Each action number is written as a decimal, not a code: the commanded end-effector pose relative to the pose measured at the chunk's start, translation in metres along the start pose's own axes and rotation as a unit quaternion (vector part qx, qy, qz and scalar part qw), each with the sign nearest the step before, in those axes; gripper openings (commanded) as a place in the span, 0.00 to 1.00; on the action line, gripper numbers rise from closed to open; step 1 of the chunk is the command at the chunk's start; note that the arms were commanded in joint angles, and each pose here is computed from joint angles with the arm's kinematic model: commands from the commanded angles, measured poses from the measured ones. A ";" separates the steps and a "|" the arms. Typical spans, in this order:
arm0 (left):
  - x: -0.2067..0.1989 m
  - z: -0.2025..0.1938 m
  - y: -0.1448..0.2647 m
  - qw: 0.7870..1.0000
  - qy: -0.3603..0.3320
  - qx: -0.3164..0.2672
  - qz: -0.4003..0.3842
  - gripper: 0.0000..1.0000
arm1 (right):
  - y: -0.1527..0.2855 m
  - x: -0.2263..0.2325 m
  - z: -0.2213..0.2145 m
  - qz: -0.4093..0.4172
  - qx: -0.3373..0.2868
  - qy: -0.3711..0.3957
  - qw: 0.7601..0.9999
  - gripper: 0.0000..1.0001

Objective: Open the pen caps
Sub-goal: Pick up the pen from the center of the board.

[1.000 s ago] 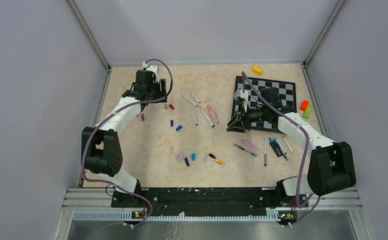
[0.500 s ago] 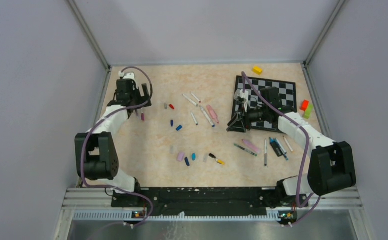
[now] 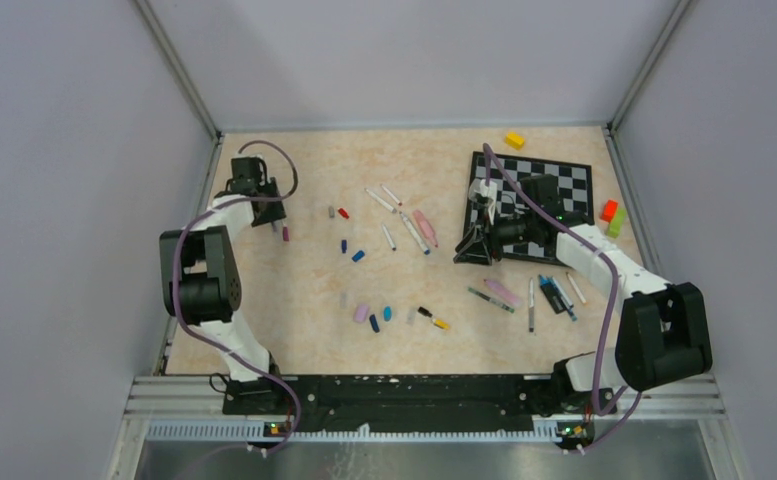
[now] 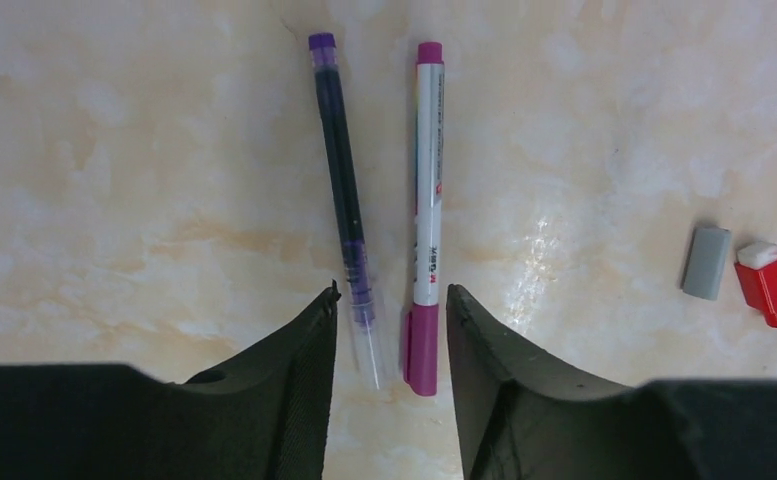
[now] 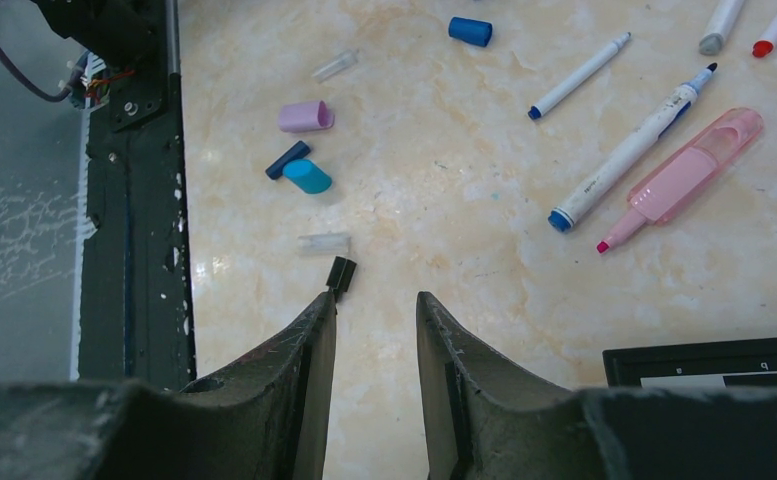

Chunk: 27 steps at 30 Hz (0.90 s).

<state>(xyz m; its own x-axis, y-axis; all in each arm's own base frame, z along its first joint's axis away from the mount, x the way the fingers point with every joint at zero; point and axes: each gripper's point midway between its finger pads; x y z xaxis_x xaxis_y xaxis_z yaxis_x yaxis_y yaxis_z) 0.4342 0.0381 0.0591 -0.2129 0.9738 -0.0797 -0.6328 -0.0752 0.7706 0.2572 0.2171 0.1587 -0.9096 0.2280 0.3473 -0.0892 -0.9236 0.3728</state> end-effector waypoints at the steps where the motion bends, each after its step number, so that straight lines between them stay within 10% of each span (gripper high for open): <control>1: 0.007 0.020 -0.003 1.000 0.010 -0.016 0.016 0.44 | 0.002 -0.006 0.015 -0.003 -0.012 0.033 0.999 0.34; 27: 0.029 -0.014 -0.042 0.992 0.030 0.092 0.078 0.23 | 0.001 -0.009 0.012 -0.002 -0.004 0.030 1.000 0.34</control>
<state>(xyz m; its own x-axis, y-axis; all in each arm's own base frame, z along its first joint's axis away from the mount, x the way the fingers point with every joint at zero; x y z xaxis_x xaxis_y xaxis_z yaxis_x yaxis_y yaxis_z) 0.4568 0.0625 0.0279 -0.3139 0.9494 -0.0083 -0.5115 -0.1617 0.8439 0.2568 0.2158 0.1507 -0.9065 0.2290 0.3547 -0.0795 -0.9177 0.3893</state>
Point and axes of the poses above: each gripper's point midway between its finger pads, its own y axis back along the fingers, its own x axis along the line the jaws close on, z = x × y, and after that the axes turned 3 degrees about -y, right-handed
